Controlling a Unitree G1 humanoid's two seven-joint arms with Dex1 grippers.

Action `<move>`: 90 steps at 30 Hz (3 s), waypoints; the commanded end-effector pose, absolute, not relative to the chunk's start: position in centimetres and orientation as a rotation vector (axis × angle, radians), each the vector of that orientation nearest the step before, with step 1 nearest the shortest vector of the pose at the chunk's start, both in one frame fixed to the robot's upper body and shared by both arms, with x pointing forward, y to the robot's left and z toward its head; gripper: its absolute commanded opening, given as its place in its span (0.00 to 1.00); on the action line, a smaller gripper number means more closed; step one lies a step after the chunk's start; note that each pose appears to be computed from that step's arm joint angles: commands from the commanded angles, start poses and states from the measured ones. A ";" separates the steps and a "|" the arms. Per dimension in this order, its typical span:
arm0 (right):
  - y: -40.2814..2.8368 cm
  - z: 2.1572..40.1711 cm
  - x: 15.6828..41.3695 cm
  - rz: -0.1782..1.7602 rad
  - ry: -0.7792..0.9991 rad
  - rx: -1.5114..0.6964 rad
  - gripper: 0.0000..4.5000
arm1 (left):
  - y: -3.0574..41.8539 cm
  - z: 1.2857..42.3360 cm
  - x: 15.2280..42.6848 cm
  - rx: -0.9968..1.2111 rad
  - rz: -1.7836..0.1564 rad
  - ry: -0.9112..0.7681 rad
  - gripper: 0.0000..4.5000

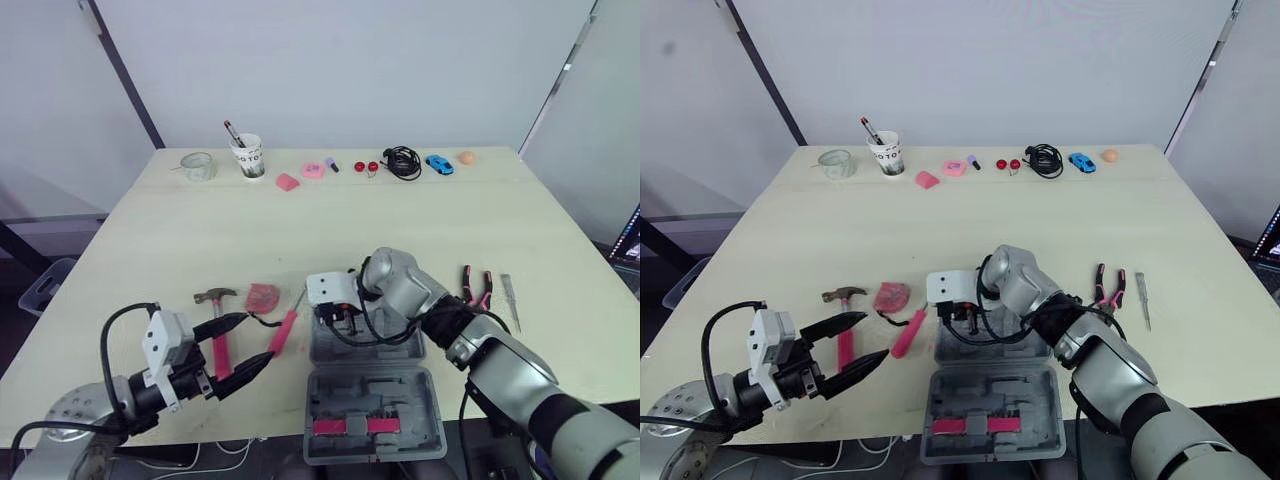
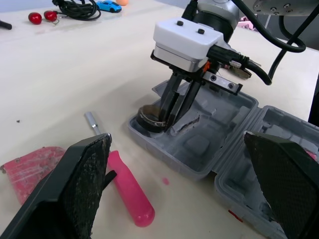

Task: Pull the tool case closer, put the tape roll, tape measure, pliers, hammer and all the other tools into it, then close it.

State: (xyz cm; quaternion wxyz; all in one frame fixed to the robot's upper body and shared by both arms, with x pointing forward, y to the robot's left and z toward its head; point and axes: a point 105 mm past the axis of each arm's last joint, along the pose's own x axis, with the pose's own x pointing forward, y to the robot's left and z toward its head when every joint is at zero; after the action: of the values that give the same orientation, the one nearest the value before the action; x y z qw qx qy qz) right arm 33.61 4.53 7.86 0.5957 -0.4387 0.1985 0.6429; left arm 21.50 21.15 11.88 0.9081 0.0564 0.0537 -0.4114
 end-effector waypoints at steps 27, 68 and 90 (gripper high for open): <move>4.9 8.4 33.3 1.513 0.422 -1.059 0.01 | 21.0 12.1 21.4 0.126 -0.856 0.098 1.00; 4.2 9.4 33.4 1.342 0.081 -0.483 0.44 | 21.4 12.5 22.0 0.143 -0.877 0.101 1.00; 3.7 7.0 34.0 1.286 0.107 -0.430 0.25 | 21.5 12.5 22.0 0.158 -0.889 0.114 1.00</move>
State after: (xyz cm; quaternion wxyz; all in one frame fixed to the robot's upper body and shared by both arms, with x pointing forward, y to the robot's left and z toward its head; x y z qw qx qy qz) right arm 33.65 3.49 5.77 0.7711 -0.2026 0.0746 0.5990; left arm 21.99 21.39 12.00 0.8995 0.0658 0.0605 -0.4277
